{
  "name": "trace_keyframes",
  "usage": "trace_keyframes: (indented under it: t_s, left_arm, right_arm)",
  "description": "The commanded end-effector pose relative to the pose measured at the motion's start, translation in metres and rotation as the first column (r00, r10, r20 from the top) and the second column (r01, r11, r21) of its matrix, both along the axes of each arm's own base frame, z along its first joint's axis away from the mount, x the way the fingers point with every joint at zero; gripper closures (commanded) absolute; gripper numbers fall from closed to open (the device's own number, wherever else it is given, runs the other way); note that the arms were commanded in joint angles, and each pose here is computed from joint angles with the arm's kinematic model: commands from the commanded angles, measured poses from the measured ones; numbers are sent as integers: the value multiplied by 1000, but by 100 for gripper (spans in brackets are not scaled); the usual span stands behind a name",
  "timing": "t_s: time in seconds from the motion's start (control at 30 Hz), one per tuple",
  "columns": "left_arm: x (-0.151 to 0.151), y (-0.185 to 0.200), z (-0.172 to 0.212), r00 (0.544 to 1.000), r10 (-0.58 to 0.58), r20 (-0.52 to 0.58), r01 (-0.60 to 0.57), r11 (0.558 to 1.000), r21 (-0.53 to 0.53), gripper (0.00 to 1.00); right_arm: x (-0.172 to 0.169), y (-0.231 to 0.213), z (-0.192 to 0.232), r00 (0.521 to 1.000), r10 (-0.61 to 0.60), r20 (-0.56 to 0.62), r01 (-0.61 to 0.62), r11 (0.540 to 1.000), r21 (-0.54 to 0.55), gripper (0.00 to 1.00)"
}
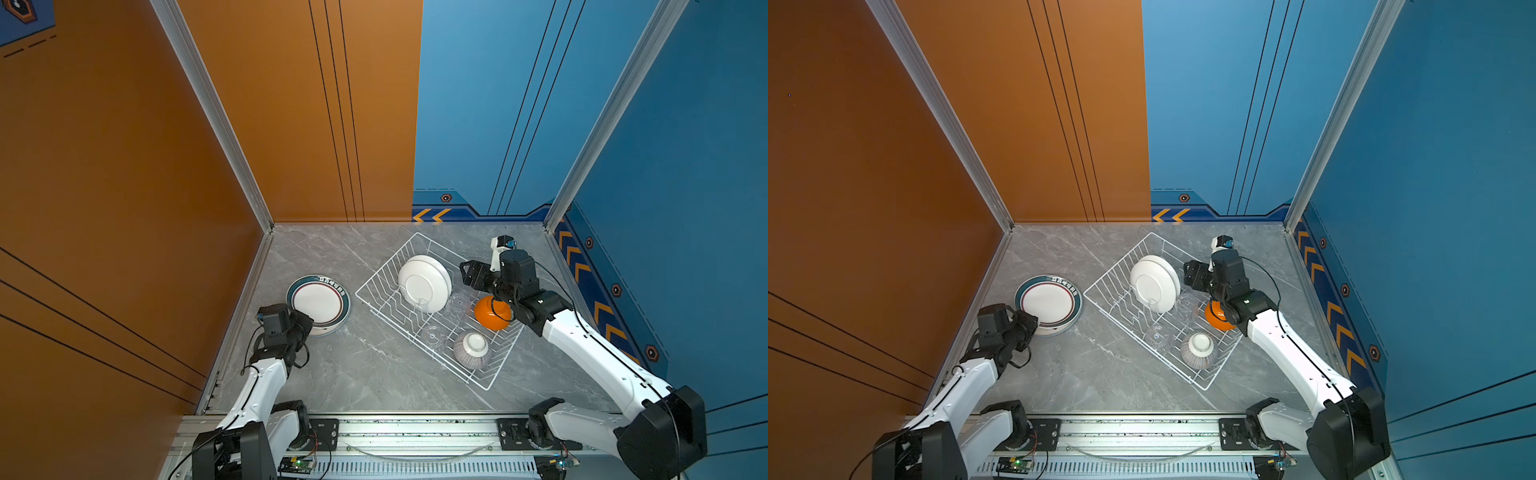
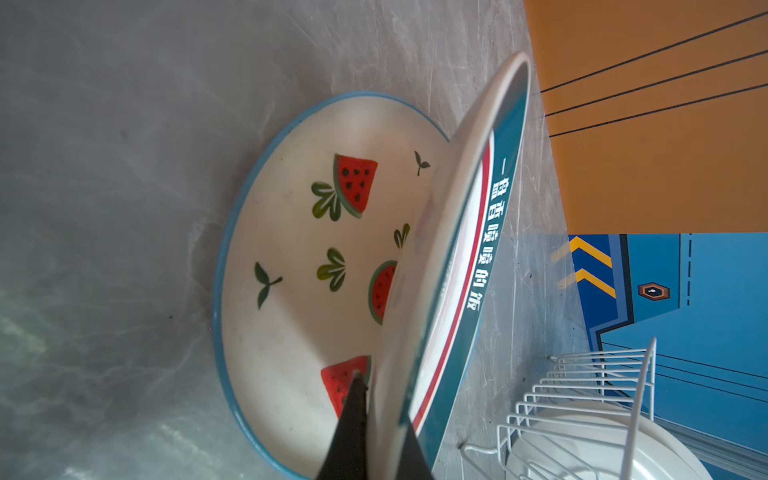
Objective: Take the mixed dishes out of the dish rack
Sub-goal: 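Release right gripper, carry plate with left onto the watermelon plate, then move the right gripper to the next white plate and grasp its rim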
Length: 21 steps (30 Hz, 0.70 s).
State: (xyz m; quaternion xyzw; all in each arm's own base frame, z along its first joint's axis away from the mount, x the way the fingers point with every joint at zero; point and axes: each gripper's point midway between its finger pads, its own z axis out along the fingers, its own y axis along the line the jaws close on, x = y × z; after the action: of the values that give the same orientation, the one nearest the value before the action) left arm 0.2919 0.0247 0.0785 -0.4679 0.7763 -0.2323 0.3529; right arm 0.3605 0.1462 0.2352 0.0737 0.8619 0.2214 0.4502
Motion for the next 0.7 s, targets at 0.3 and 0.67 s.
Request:
trace_keyframes:
  t_s: [0.3,0.67]
  left_arm:
    - [0,0,12,998,-60,-35,62,996,58,2]
    - [-12,-17,15,965,-206,-163,228,966,126,2]
  right_arm:
    - [-2,2,-9,1000,0,-30,-1,999,-35,20]
    - [-19,45,-33,938,307,-160,-319,947,-49,19]
